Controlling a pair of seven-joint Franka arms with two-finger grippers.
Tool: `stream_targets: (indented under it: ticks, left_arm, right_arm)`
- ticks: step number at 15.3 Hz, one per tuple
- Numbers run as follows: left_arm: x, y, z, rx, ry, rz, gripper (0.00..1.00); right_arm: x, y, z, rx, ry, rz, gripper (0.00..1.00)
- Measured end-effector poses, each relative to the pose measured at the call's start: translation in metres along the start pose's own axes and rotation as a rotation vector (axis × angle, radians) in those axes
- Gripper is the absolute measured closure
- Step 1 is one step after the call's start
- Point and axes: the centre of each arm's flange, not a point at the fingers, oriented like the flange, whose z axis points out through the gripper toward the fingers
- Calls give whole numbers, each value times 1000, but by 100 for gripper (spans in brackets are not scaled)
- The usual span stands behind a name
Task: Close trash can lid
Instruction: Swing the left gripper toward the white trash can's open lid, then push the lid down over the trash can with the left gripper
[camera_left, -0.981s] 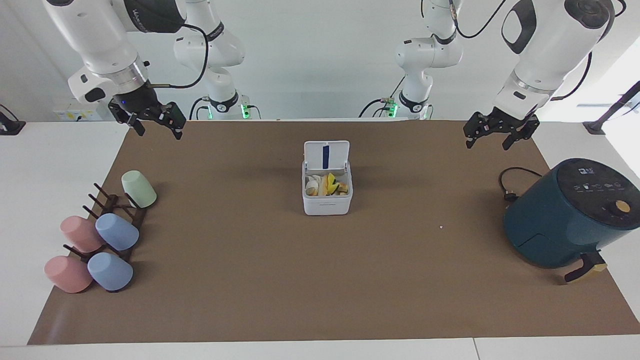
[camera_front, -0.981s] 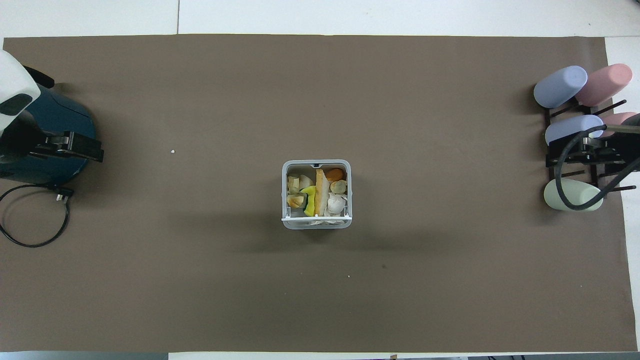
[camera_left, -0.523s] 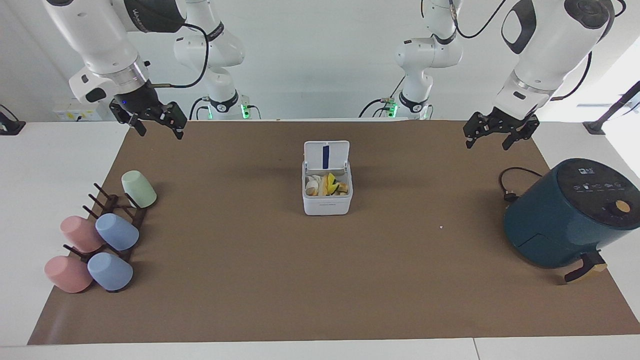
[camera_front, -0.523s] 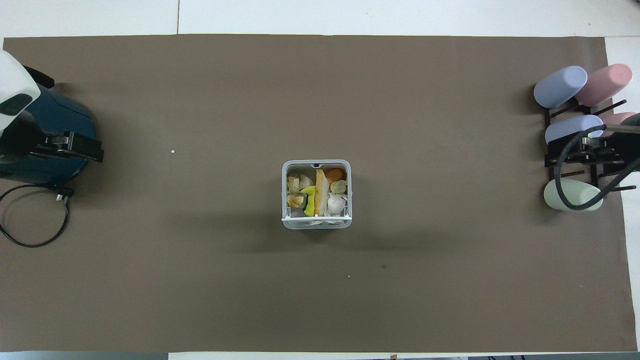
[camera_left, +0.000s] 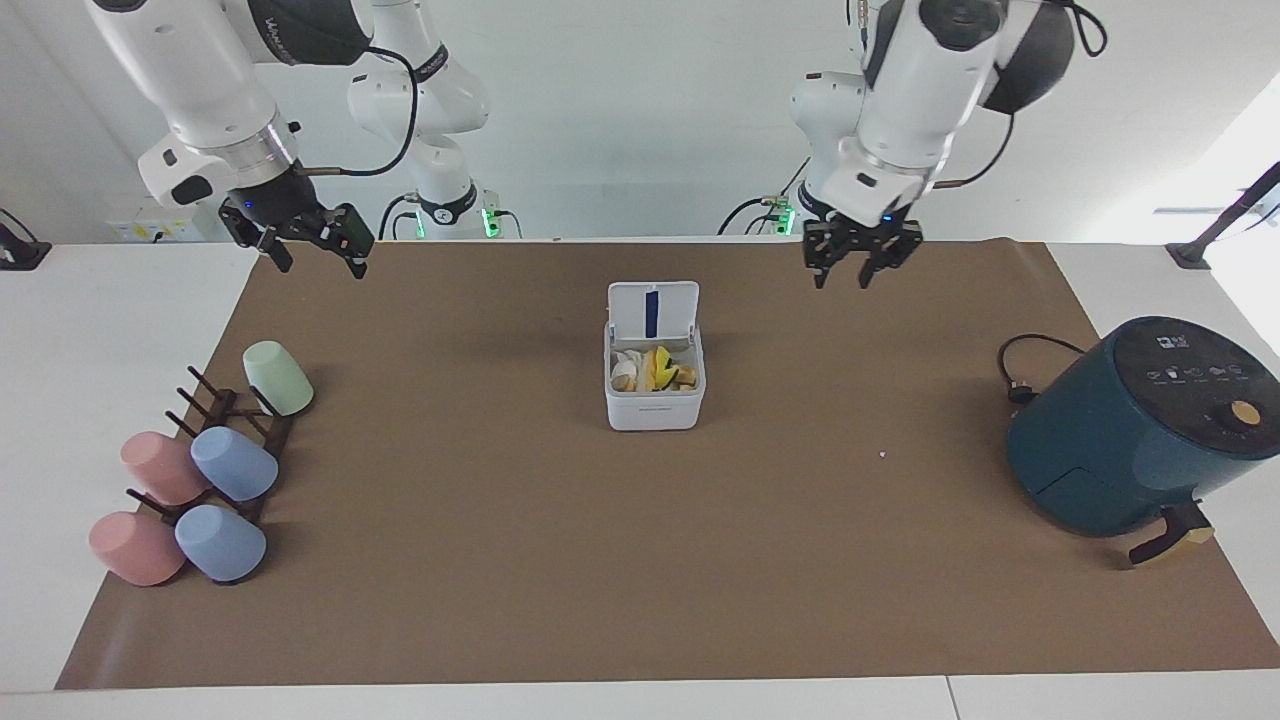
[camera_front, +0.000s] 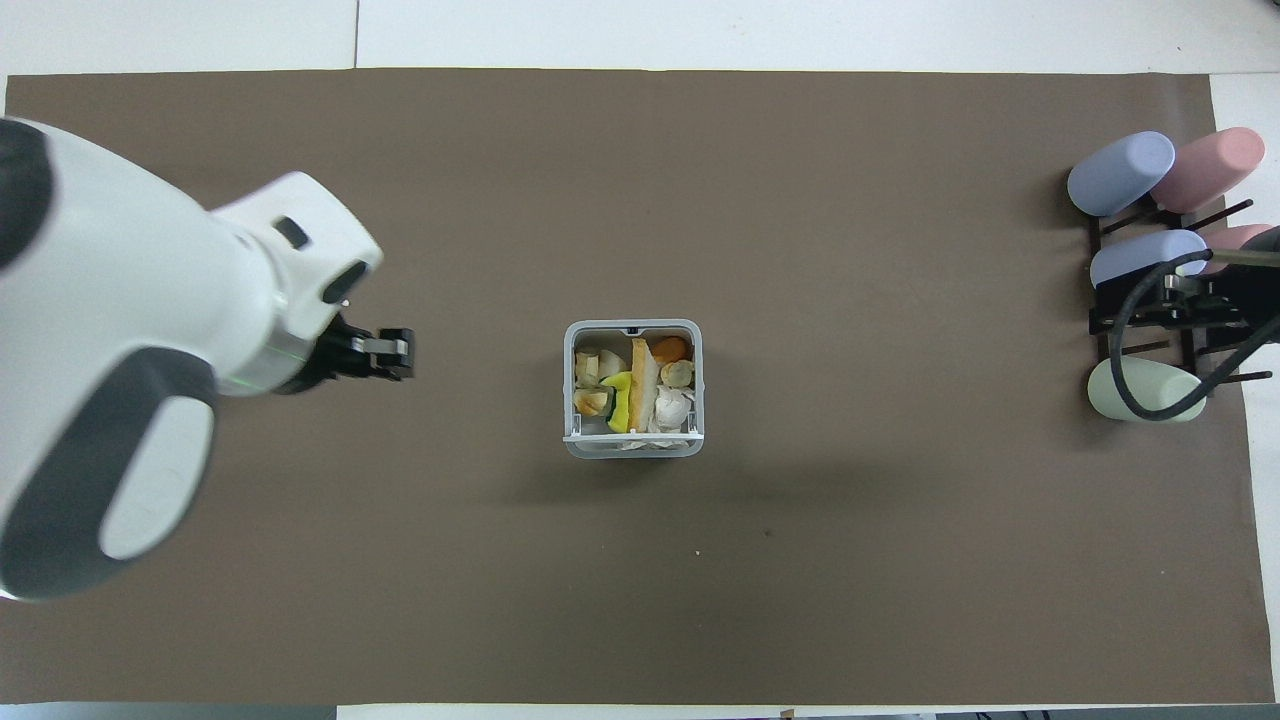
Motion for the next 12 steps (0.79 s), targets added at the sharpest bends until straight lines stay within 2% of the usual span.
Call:
stream_targets:
  ticks: [4, 5, 7, 12]
  left_arm:
    - [-60, 100, 39, -28, 1, 69, 96]
    - [-68, 115, 49, -39, 8, 75, 99]
    - [-74, 136, 69, -57, 24, 67, 99]
    - [-60, 151, 96, -82, 46, 43, 99]
  right_arm:
    - [0, 0, 0, 0, 0, 0, 0]
    - [0, 0, 0, 0, 0, 0, 0]
    - [0, 0, 0, 0, 0, 0, 0]
    - [0, 0, 0, 0, 0, -1, 0]
